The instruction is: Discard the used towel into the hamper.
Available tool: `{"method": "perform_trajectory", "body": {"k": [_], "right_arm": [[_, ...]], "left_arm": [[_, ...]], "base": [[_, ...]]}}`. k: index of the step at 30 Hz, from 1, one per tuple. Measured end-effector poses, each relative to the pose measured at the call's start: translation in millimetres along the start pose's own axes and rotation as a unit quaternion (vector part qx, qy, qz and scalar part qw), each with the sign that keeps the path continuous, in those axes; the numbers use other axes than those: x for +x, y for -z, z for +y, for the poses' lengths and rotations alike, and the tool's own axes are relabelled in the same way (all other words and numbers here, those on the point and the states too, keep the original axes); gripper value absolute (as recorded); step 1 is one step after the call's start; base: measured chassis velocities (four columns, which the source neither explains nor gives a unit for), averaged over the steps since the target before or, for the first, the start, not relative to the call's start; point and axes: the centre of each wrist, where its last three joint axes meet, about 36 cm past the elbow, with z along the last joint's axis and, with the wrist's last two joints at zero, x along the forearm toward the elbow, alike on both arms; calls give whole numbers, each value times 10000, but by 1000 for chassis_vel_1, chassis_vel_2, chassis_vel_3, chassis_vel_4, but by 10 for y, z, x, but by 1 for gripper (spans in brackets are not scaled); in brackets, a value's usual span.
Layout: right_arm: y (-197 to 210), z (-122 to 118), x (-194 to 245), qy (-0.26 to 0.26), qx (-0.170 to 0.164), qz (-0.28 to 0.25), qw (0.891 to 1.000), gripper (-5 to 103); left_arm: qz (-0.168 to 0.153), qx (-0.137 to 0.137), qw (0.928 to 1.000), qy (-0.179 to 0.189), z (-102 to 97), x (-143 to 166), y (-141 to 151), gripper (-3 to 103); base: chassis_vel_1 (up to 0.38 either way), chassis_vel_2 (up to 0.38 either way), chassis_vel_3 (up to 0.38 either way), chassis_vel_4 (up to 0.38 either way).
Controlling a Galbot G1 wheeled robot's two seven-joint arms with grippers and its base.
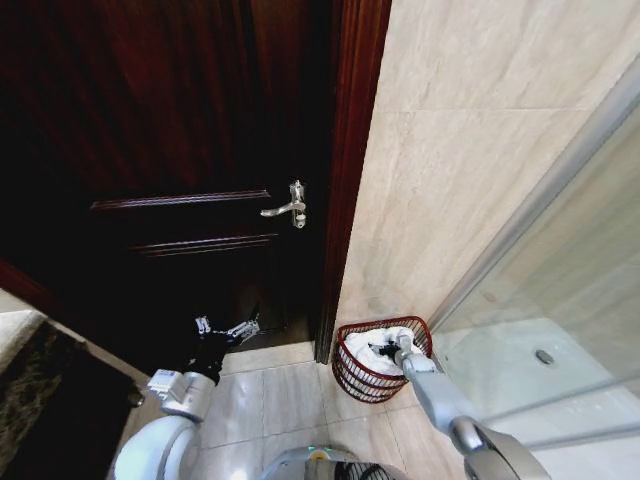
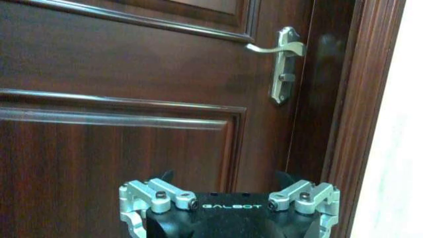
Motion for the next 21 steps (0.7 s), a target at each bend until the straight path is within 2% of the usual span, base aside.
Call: {"method": "perform_trajectory", "body": {"k": [3,6,7,11,13,15,21], "right_arm": [[-11,-4,42,16,1,-36,10000,96],[-30,-110,206,-13,309,-406,9987,97],[-30,-110,206,-13,309,-406,9987,97],[-22,-285,571,-39,645,-1001,9929,100],[-18,-304,664,-29,699,-1168,9907,100],[77,-305,950,11,681,-1553,9855,100],[188,-217,1428,-19,515,-2084,9767,100]], "left_arm": [[0,0,10000,0,0,0,0,100],[0,0,10000,0,0,0,0,100],[0,0,10000,0,0,0,0,100],[1,1,10000,0,0,0,0,100],[0,0,10000,2,0,0,0,100],[1,0,10000,0,0,0,0,100],[1,0,10000,0,0,0,0,100]], "base": [[0,0,0,0],[0,0,0,0],[0,0,0,0],[0,0,0,0],[0,0,0,0],[0,0,0,0],[0,0,0,0]]}}
